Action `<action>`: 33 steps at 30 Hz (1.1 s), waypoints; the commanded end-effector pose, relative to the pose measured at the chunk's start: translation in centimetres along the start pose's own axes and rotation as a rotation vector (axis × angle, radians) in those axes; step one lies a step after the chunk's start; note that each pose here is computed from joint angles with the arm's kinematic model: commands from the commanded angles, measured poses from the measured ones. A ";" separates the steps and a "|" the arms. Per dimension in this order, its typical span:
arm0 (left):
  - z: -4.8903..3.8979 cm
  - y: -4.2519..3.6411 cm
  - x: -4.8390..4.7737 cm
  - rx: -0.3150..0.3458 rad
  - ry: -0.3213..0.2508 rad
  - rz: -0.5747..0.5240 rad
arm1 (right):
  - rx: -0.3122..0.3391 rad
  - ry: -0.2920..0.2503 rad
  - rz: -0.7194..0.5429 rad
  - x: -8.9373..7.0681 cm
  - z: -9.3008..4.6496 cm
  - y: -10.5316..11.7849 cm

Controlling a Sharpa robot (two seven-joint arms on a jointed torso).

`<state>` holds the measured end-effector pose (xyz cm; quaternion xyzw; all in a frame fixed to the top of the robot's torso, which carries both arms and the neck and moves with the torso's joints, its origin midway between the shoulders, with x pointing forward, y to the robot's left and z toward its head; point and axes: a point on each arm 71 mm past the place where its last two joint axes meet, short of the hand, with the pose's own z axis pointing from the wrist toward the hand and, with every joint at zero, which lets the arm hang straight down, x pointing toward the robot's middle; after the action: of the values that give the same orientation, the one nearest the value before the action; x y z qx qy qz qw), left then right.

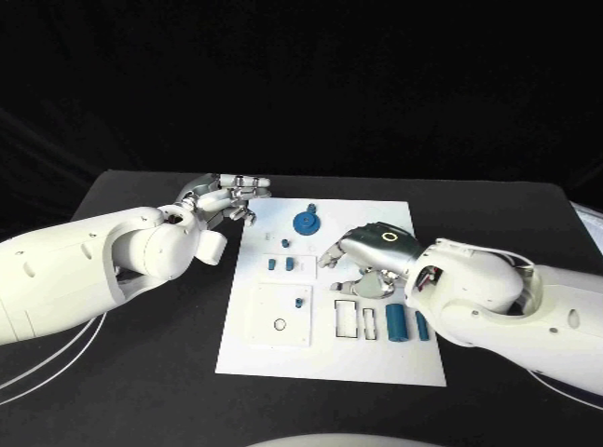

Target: Assemble the parts on the task board

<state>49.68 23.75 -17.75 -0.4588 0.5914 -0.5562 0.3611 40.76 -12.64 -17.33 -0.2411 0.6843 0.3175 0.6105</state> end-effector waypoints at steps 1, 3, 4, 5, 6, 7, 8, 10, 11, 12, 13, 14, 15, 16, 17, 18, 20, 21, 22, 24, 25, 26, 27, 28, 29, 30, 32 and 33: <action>0.01 -0.07 0.26 0.008 0.025 0.000 | 0.069 0.048 0.001 -0.7 -1.0 -1.4; 0.00 -0.09 0.32 0.009 0.027 -0.001 | 0.103 0.064 -0.029 -1.1 -1.8 -2.4; 0.00 -0.09 0.35 0.010 0.027 -0.001 | 0.114 0.069 -0.041 -1.2 -2.1 -2.7; 0.00 -0.09 0.38 0.010 0.028 -0.001 | 0.125 0.074 -0.054 -1.3 -2.3 -3.1; 0.00 -0.10 0.40 0.011 0.029 -0.001 | 0.135 0.079 -0.067 -1.4 -2.5 -3.4; 0.00 -0.10 0.41 0.011 0.029 -0.001 | 0.139 0.080 -0.072 -1.4 -2.6 -3.6; -0.01 -0.10 0.43 0.011 0.030 -0.002 | 0.148 0.083 -0.085 -1.5 -2.8 -3.9; 0.00 -0.10 0.46 0.012 0.031 -0.002 | 0.160 0.088 -0.103 -1.5 -2.9 -4.4; 0.00 -0.10 0.47 0.012 0.032 -0.002 | 0.165 0.090 -0.110 -1.4 -2.9 -4.5; 0.00 -0.10 0.48 0.012 0.032 -0.002 | 0.168 0.092 -0.114 -1.4 -2.9 -4.7; 0.00 -0.10 0.49 0.012 0.033 -0.002 | 0.170 0.093 -0.117 -1.3 -2.9 -4.8; 0.00 -0.10 0.50 0.012 0.033 -0.002 | 0.172 0.096 -0.120 -1.3 -2.8 -4.8; 0.01 -0.09 0.50 0.012 0.033 -0.003 | 0.174 0.100 -0.122 -1.2 -2.7 -4.9; 0.01 -0.09 0.50 0.012 0.033 -0.004 | 0.175 0.103 -0.123 -1.2 -2.7 -4.9; 0.01 -0.08 0.49 0.011 0.033 -0.005 | 0.176 0.107 -0.125 -1.1 -2.6 -5.0; 0.01 -0.07 0.48 0.011 0.033 -0.006 | 0.176 0.111 -0.126 -1.0 -2.5 -5.0; 0.01 -0.07 0.46 0.010 0.032 -0.008 | 0.175 0.118 -0.126 -0.9 -2.4 -5.0; 0.01 -0.06 0.45 0.010 0.032 -0.009 | 0.175 0.122 -0.127 -0.8 -2.3 -5.0; 0.01 -0.06 0.44 0.009 0.032 -0.010 | 0.175 0.126 -0.127 -0.7 -2.2 -5.0; 0.00 -0.06 0.44 0.009 0.031 -0.012 | 0.173 0.132 -0.126 -0.5 -2.0 -4.9; 0.00 -0.06 0.44 0.009 0.032 -0.013 | 0.171 0.134 -0.124 -0.5 -1.9 -4.8; -0.01 -0.06 0.46 0.008 0.032 -0.013 | 0.168 0.135 -0.122 -0.4 -1.7 -4.8; -0.01 -0.06 0.48 0.008 0.033 -0.014 | 0.165 0.136 -0.119 -0.3 -1.6 -4.7; -0.01 -0.06 0.49 0.009 0.033 -0.014 | 0.164 0.136 -0.117 -0.2 -1.5 -4.6; -0.01 -0.06 0.50 0.009 0.034 -0.014 | 0.162 0.137 -0.113 -0.2 -1.4 -4.6; 0.00 -0.06 0.50 0.008 0.034 -0.014 | 0.159 0.141 -0.107 0.0 -1.3 -4.5; 0.01 -0.05 0.51 0.008 0.034 -0.015 | 0.156 0.144 -0.100 0.1 -1.1 -4.4; 0.02 -0.05 0.51 0.008 0.034 -0.015 | 0.153 0.146 -0.098 0.2 -1.0 -4.4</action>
<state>49.61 23.56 -17.74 -0.4572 0.5923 -0.5595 0.3566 43.18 -16.39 -17.85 -0.2469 0.7312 0.2187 0.5972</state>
